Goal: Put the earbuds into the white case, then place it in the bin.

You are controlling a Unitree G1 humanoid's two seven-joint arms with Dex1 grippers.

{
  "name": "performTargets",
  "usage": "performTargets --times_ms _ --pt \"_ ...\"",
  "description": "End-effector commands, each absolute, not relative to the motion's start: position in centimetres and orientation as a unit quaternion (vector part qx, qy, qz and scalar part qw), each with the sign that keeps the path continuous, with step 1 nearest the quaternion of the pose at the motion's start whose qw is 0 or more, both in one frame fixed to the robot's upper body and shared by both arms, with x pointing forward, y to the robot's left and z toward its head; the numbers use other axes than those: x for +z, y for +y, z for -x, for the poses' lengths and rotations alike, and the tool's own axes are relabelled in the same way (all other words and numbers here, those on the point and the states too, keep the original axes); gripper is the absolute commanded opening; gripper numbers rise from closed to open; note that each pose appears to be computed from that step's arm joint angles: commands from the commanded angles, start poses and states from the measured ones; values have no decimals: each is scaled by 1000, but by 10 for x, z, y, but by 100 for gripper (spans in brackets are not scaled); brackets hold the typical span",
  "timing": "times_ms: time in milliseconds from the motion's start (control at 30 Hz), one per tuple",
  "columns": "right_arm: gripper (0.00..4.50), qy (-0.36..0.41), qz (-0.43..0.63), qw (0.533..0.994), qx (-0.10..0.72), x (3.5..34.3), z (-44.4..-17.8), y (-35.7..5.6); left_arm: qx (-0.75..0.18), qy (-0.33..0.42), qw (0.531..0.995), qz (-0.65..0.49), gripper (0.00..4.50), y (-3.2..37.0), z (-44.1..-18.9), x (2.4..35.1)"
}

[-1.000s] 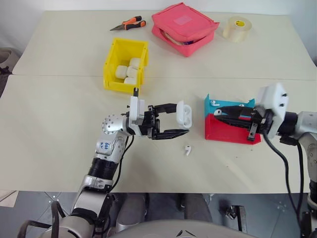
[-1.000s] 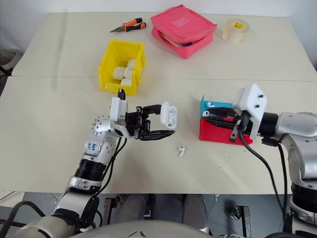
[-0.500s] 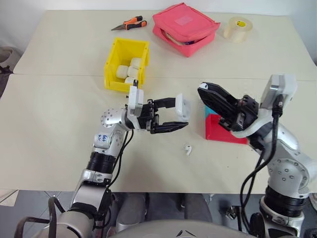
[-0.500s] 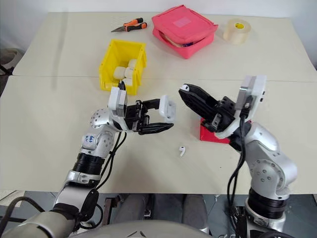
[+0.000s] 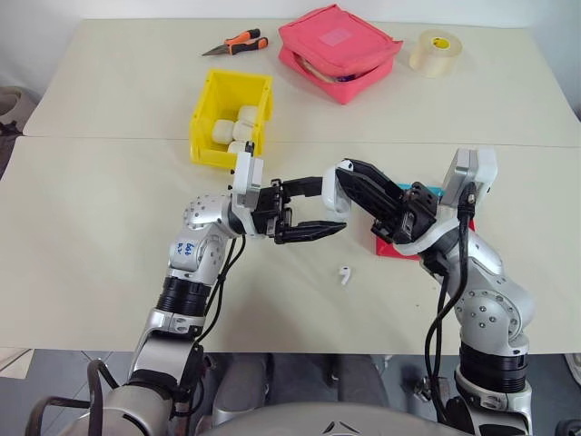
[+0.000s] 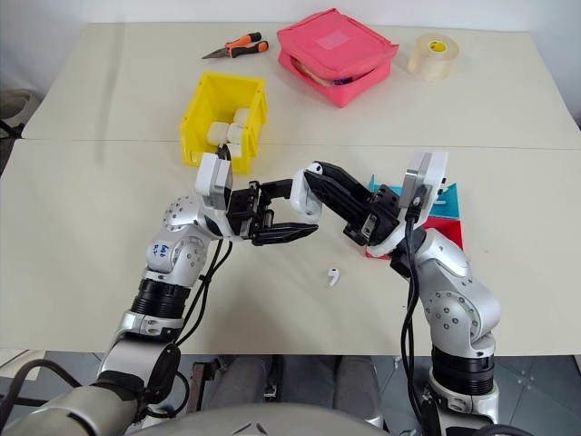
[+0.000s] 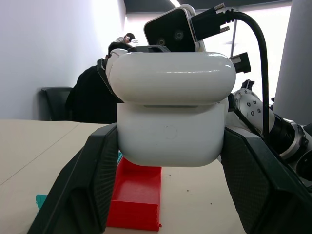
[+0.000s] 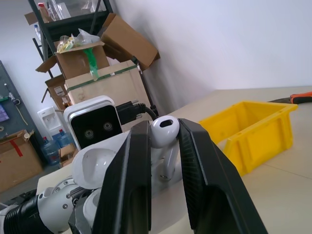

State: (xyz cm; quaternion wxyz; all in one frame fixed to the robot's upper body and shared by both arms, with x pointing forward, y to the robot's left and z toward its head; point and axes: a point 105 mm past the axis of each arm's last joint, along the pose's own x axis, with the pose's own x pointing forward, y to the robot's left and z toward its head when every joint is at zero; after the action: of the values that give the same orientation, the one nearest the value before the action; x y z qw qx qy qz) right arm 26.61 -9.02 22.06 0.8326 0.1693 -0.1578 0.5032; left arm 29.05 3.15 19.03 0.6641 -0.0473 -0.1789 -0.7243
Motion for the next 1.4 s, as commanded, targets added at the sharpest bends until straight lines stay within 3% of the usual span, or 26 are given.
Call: performTargets --times_ms 33,367,967,1400 --pt "53 -161 -167 834 500 217 -266 -91 -728 -219 648 43 277 30 -284 209" --pt "53 -141 -132 837 512 205 -258 -92 -711 -231 662 56 277 31 -290 216" --pt "53 -143 -82 835 525 216 -251 -95 -710 -226 665 51 277 32 -289 210" --pt "53 3 -65 816 574 211 -257 -101 -731 -226 644 20 277 30 -283 201"
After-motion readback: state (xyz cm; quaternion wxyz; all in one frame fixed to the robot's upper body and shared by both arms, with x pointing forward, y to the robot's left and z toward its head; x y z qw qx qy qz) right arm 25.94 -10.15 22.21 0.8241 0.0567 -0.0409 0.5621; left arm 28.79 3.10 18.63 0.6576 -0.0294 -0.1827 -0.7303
